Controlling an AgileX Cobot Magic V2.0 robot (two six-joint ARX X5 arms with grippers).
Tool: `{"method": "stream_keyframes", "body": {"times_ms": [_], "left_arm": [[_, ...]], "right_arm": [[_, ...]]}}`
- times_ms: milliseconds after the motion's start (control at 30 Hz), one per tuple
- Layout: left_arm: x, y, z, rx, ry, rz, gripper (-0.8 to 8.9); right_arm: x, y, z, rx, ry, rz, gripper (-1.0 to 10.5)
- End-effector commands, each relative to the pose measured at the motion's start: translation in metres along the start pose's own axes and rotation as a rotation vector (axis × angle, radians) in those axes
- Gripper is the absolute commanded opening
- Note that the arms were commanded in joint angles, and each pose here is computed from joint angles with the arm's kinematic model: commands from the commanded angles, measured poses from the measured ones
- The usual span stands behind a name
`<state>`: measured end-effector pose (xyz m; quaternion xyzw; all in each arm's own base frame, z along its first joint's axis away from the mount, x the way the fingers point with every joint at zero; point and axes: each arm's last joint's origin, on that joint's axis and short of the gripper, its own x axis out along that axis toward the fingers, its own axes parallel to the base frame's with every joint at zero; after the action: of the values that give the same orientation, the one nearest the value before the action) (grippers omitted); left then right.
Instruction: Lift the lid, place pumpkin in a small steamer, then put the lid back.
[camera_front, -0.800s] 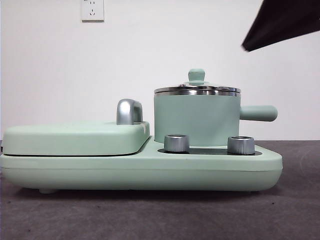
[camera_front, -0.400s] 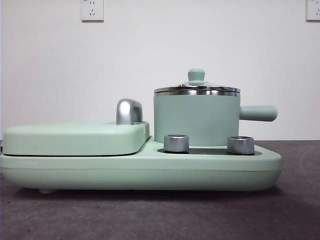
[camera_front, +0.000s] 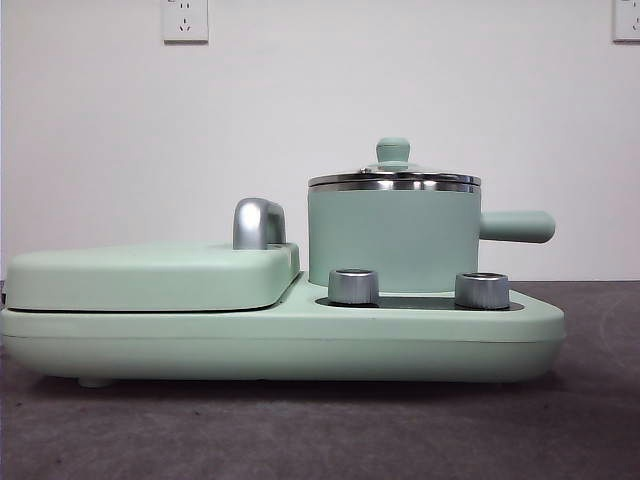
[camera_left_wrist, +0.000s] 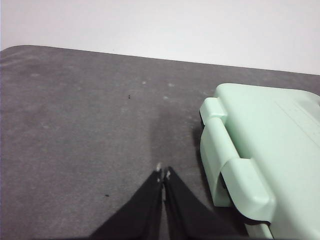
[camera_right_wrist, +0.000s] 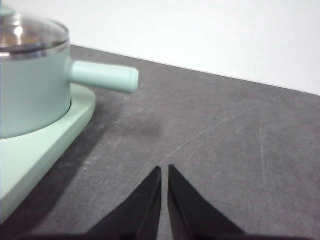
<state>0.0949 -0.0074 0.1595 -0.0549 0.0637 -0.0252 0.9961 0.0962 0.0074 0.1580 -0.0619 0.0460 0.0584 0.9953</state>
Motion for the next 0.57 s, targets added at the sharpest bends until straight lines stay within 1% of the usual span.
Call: {"method": "stream_keyframes", "body": {"times_ms": [33, 100, 567], "left_arm": [[0.0017, 0.0006, -0.0048, -0.001, 0.003, 0.002, 0.07], [0.0017, 0.0005, -0.0048, -0.001, 0.003, 0.002, 0.07], [0.0017, 0.0006, -0.0048, -0.001, 0.003, 0.002, 0.07]], "right_arm": [[0.0002, -0.0009, -0.0004, 0.015, -0.006, -0.012, 0.2], [0.0003, -0.0006, -0.0003, 0.035, -0.007, -0.002, 0.2], [0.0003, -0.0005, -0.0003, 0.034, -0.007, -0.003, 0.2]]}}
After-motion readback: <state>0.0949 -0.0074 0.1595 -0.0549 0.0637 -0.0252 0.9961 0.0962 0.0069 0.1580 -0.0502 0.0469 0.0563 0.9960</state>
